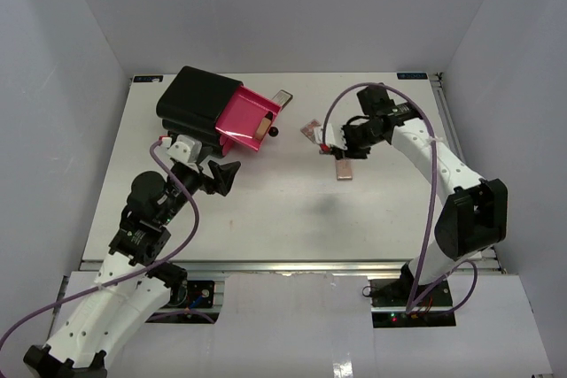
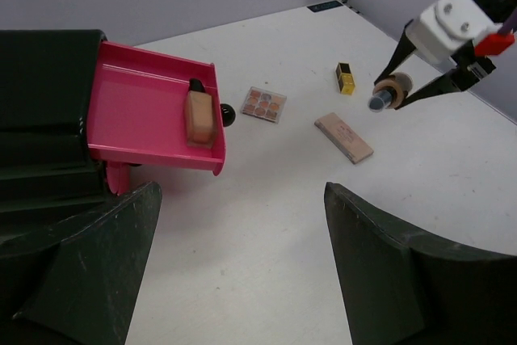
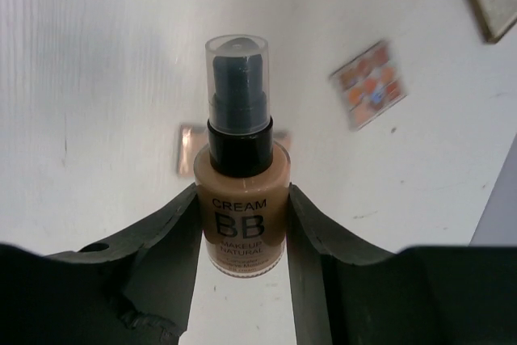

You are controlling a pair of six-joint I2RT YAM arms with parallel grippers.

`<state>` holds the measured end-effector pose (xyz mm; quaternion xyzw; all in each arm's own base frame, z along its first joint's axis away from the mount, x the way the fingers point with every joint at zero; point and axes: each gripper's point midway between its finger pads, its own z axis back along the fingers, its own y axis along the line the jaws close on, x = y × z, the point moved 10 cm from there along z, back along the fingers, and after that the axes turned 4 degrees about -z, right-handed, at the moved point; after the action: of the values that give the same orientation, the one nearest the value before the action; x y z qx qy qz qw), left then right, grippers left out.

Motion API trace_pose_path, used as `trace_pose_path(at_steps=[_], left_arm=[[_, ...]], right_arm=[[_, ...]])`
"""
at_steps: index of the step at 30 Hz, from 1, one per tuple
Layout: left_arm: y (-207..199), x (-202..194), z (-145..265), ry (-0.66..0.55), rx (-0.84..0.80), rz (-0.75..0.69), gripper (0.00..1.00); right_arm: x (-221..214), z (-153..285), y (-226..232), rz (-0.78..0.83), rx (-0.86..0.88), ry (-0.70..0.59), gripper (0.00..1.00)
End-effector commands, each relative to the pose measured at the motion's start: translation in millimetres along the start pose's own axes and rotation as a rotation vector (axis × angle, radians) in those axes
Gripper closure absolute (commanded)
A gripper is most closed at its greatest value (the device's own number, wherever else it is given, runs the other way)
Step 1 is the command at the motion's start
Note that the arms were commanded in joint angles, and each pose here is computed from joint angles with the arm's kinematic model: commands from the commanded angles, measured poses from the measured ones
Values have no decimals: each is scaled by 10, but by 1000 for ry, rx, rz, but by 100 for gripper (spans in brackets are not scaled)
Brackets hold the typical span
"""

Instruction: Organize the makeup

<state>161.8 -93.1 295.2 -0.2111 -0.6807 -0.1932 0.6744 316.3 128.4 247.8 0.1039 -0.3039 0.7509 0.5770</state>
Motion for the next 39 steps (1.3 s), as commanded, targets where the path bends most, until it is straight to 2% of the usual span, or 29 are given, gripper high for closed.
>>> trace_pose_path(at_steps=[1,4,7,9,13,17,21,23,27,32,34,35,39], left_arm=[[37,99,91,-96,44,-22,7],[55,107,138,-118,70,-32,7],[71,110,184,-138,97,-39,7],[89,107,198,-146,117,-45,7],[116,83,184,-140,136,-50,7],[142,56,152,-119,145,-52,7],[158,36,137,-109,144,-53,7],[161,36,136,-110,142,-53,7],[160,32,129,-108,131,-53,7],[147,19,120,-102,109,-54,7],[131,4,111,-98,85,-57,7],[123,-2,107,-97,72,-58,7],[93,-20,80,-88,24,-61,7]], right_arm=[[854,-54,-352,-380,-46,-283,92],[1191,-121,-664,-608,-79,-405,92],[1451,-339,-840,-678,-110,-465,92],[1589,-529,-899,-830,-40,-526,92],[1825,-754,-1097,-1036,14,-681,92],[1902,-1077,-1150,-1218,107,-738,92],[1850,-1300,-1169,-1289,92,-735,90],[1806,-1365,-1182,-1311,63,-726,84],[1777,-1414,-1182,-1305,48,-734,53],[1749,-1406,-1168,-1284,17,-726,33],[1752,-1364,-1157,-1266,5,-727,14],[1754,-1339,-1154,-1255,-1,-728,10],[1746,-1234,-1127,-1215,-14,-730,10]])
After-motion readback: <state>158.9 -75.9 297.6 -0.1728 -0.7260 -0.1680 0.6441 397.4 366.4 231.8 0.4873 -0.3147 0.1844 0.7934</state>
